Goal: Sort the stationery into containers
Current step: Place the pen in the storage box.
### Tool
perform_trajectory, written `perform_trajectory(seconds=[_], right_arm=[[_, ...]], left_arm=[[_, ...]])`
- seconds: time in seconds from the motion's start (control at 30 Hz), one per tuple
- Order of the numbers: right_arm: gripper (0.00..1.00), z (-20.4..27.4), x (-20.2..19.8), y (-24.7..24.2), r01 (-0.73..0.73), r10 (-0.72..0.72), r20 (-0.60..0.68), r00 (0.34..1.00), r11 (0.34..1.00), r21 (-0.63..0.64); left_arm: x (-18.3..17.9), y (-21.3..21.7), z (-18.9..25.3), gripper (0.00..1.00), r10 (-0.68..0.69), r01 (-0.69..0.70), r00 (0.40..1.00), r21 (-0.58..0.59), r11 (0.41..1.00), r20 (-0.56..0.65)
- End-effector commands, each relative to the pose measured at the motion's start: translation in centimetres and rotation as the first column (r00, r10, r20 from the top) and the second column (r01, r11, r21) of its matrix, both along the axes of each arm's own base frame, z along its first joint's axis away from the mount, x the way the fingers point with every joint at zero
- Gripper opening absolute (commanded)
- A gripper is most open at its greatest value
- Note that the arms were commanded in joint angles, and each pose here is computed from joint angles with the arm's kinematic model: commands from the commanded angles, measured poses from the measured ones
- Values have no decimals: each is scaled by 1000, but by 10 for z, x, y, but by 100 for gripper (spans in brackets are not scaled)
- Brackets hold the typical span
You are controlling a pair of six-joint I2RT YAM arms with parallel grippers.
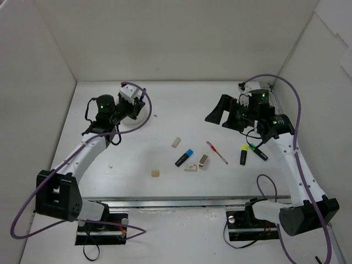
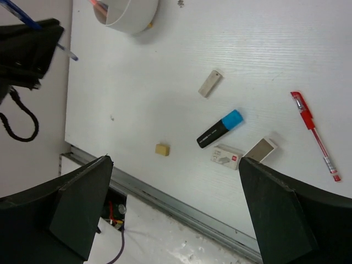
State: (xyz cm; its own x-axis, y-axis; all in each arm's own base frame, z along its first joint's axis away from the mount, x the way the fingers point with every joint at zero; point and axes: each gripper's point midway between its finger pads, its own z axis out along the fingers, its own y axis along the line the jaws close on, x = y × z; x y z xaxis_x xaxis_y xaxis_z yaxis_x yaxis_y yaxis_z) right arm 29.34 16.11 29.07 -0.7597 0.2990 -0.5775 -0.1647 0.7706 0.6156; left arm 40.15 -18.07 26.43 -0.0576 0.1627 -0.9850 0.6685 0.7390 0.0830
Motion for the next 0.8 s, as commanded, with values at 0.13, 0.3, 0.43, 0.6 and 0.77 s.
perform_trajectory(seconds=[0.13,0.3,0.43,0.6,0.77], right_arm=[[98,-7,27,-12,58,-55,91,994,998,-30],[98,-6,32,-21,96,-88,129,988,994,-53],[98,-4,36,-25,117,-107,149,983,991,-60],[98,-3,36,-29,119,-105,165,981,990,-77],[98,-3,37,-36,142,-125,175,977,986,-88]], left_arm=[[89,55,81,0,197,-164,966,-195,967,166],[151,81,77,0,273,-233,950,-234,944,154],[185,94,67,0,289,-248,949,-271,930,123],[211,93,53,0,262,-224,960,-284,932,101],[218,95,29,0,300,-271,952,-276,922,68]])
